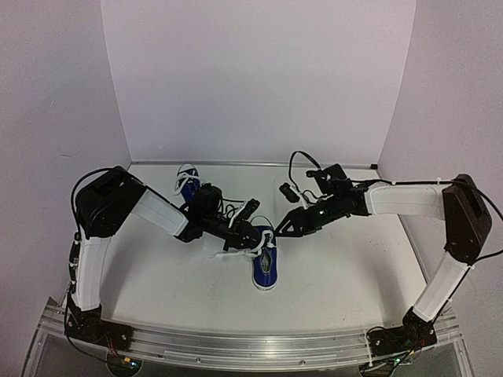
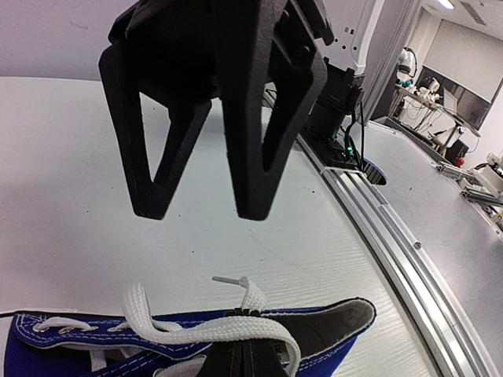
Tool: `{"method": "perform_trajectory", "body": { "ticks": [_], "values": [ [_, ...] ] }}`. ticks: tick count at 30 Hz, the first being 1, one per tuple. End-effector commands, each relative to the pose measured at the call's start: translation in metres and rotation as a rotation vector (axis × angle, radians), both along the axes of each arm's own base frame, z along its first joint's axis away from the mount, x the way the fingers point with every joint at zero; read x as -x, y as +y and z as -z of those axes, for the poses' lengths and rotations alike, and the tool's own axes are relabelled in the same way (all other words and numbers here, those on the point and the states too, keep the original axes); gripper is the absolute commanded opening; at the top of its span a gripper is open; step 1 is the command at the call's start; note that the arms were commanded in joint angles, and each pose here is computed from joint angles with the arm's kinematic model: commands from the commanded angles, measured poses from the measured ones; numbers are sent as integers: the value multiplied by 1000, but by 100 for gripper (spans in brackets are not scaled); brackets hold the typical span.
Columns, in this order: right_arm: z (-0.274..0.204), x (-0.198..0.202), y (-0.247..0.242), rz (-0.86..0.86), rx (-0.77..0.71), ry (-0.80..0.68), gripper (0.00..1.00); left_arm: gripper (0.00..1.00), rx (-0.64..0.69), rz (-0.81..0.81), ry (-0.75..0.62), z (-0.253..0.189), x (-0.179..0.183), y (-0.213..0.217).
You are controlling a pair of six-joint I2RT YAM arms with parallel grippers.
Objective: Tie the shoes
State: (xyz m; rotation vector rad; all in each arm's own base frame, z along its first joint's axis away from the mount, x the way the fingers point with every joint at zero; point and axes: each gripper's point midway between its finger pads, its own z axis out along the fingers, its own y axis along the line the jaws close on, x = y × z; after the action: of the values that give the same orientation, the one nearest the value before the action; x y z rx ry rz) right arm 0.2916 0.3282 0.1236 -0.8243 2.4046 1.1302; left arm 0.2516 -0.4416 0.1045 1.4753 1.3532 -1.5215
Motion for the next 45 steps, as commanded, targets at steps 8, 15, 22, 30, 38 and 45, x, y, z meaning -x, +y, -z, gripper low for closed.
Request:
{"method": "perform_trajectory", "body": {
  "ticks": [8,15,22,30,38,45],
  "values": [
    [16,9,21,-108,-53,76,42,0,29,-3,-53,-16,-9,-6],
    [14,15,27,-142,-65,74,40,0,25,-6,-55,-16,-12,-8],
    [11,19,34,-173,-85,77,36,0,16,-3,-56,-15,-14,-9],
    [12,18,34,-169,-76,70,7,0,10,-8,-58,-15,-16,-9],
    [11,13,24,-118,-23,27,0,33,-126,-185,-55,-15,-50,30],
    [11,6,17,-60,12,7,0,52,-482,-388,-198,8,-61,86]
  ]
}}
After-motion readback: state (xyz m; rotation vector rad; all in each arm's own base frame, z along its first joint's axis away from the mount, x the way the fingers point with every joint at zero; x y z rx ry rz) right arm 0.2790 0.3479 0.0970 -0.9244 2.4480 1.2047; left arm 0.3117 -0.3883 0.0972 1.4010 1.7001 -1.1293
